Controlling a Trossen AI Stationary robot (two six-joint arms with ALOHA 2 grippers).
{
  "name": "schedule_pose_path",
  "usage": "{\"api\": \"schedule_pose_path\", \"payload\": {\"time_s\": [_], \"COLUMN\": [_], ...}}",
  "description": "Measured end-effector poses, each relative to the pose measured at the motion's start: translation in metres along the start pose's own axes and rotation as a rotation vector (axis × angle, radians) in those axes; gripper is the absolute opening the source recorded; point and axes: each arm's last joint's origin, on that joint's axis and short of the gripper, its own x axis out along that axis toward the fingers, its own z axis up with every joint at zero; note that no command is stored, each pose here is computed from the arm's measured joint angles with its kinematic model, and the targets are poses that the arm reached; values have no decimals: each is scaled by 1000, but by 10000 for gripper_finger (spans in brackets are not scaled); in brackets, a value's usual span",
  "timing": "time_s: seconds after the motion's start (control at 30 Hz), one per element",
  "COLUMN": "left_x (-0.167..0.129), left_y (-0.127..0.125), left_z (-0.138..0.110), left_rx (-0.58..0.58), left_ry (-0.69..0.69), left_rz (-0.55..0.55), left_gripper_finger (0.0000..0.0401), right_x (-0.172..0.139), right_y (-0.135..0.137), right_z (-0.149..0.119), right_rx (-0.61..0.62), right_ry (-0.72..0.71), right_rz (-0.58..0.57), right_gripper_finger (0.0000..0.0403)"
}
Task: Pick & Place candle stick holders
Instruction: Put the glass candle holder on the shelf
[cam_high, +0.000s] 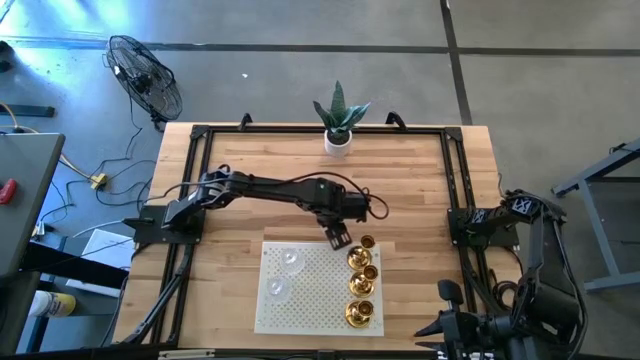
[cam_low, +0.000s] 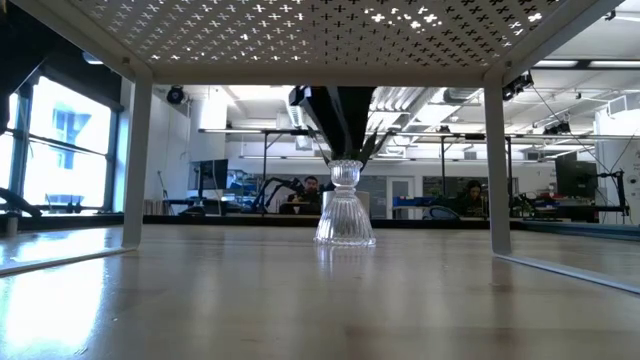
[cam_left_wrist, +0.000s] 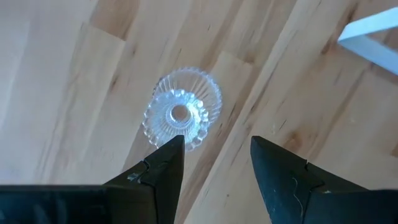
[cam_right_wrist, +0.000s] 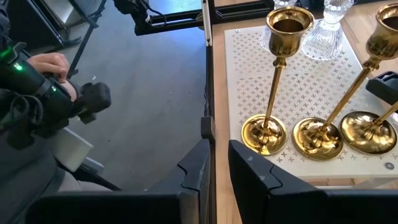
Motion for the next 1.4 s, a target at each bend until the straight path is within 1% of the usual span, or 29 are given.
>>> {"api": "schedule_pose_path", "payload": {"time_s": [0.37,0.53,0.9,1.2,1.4], "left_x": [15,20,21,21,21], "left_y": [0,-1,-3,-3,-5], "left_z": [-3,-4,-1,-1,1], "left_rx": [-9,-12,-16,-16,-18], "left_ry": [10,31,-2,2,-21], "left_rz": [-3,-39,-70,-76,-98], "left_gripper_finger": [179,179,179,179,179], "right_x": [0,1,1,1,1], "right_y": [0,-1,-1,-1,0], "right_z": [0,1,1,1,0], "right_rx": [-1,-1,-3,-7,-71], "right_ry": [0,-2,-1,9,44], "right_rz": [0,-5,-5,1,28], "right_gripper_finger": [48,48,48,52,52]}}
